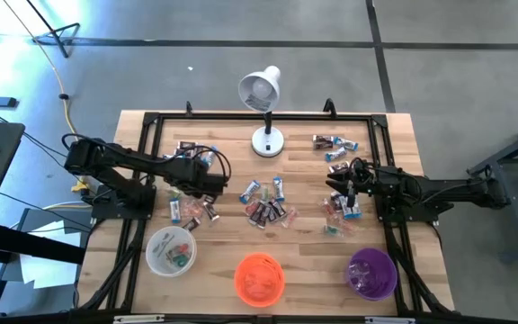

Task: Organize candy in baskets
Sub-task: Put the blue gummy into the white bucket

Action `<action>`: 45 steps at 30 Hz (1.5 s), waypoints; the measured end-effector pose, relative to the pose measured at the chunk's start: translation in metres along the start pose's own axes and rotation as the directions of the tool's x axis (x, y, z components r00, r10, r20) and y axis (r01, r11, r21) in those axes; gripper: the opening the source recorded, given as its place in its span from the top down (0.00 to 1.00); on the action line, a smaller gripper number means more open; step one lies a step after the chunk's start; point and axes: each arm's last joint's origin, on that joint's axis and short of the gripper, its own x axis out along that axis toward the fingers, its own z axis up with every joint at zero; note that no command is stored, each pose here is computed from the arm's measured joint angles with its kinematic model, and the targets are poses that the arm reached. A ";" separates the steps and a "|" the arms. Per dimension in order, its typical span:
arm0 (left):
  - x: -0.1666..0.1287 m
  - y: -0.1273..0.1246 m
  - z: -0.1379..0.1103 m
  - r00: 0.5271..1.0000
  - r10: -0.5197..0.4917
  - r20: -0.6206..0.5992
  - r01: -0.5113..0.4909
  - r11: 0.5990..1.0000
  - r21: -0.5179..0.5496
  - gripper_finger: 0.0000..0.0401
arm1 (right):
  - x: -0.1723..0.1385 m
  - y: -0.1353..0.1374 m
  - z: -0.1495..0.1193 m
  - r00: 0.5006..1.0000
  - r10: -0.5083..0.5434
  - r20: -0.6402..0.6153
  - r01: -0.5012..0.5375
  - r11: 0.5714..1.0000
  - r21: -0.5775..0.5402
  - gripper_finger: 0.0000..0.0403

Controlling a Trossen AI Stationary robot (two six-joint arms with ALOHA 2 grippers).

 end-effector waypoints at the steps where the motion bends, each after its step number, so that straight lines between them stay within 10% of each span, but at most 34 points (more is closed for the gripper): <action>1: 0.000 -0.001 0.000 1.000 -0.013 0.000 0.013 1.000 -0.003 0.79 | 0.000 0.000 0.000 1.000 0.000 0.000 0.000 1.000 0.000 0.62; 45: 0.056 0.009 -0.013 0.993 -0.116 -0.029 0.093 0.902 -0.421 0.67 | 0.000 0.000 0.000 1.000 -0.003 0.002 0.003 1.000 0.000 0.62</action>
